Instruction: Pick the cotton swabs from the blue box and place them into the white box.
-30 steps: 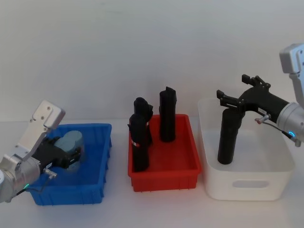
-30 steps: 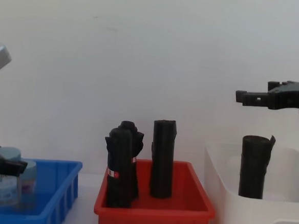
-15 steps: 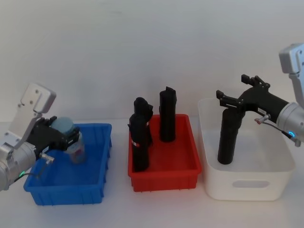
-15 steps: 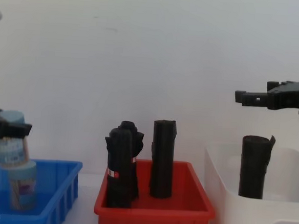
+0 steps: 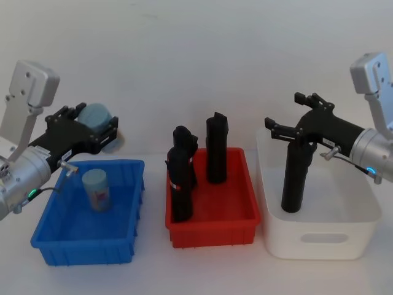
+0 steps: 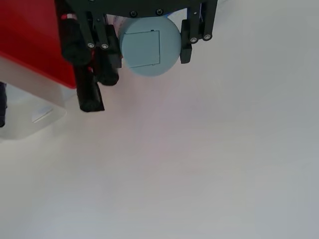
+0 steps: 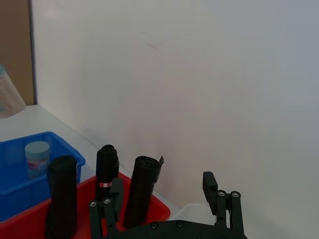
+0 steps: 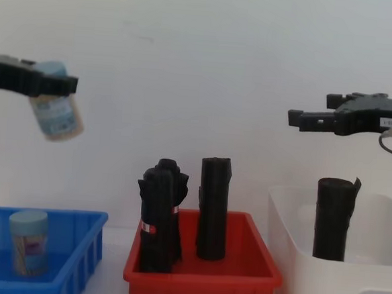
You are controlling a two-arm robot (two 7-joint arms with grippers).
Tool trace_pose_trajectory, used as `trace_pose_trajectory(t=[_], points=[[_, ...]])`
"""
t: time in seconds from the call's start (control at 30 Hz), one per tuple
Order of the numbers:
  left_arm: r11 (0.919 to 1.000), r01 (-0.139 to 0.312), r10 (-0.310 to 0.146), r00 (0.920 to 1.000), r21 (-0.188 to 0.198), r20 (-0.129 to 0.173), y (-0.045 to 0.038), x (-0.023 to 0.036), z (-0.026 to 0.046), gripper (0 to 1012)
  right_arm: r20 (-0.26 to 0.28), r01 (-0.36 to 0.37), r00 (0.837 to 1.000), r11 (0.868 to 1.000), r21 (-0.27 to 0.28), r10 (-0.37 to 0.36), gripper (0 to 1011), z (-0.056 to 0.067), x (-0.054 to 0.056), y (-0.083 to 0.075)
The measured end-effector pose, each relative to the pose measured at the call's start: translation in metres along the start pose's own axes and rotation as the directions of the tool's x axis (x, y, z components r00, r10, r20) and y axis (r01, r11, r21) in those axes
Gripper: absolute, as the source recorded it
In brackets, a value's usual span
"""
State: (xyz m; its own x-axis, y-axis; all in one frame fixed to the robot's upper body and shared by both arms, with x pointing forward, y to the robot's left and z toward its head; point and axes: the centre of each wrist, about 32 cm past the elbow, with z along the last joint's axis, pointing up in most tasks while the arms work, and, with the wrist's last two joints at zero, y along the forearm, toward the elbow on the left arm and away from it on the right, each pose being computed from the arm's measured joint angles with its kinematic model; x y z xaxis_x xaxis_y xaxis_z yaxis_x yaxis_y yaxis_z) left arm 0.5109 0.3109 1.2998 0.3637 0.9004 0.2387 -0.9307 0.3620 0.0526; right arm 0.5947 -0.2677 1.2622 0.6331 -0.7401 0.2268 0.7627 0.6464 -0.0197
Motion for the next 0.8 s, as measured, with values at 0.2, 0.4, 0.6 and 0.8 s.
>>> trace_pose_trajectory(t=[0.2,0.4,0.6,0.8], points=[[0.9942,0.059,-0.061,0.998,-0.089,-0.017,-0.004,-0.0087,0.017,721,0.019,-0.067,0.998,0.997,0.025,0.066,1002,0.005,0.0,0.004],[0.9816,0.12,-0.125,0.9919,-0.148,-0.022,-0.0102,-0.0222,0.0282,721,0.04,-0.145,0.989,0.988,0.049,0.143,1002,0.009,0.0,0.008],[0.9604,0.192,-0.2,0.9796,-0.202,-0.02,-0.0189,-0.0418,0.0392,721,0.052,-0.181,0.983,0.982,0.046,0.178,1002,0.006,-0.001,0.011],[0.9472,0.23,-0.239,0.971,-0.224,-0.014,-0.0238,-0.0536,0.0447,721,0.074,-0.187,0.98,0.982,0.027,0.184,1002,0.004,-0.005,0.015]])
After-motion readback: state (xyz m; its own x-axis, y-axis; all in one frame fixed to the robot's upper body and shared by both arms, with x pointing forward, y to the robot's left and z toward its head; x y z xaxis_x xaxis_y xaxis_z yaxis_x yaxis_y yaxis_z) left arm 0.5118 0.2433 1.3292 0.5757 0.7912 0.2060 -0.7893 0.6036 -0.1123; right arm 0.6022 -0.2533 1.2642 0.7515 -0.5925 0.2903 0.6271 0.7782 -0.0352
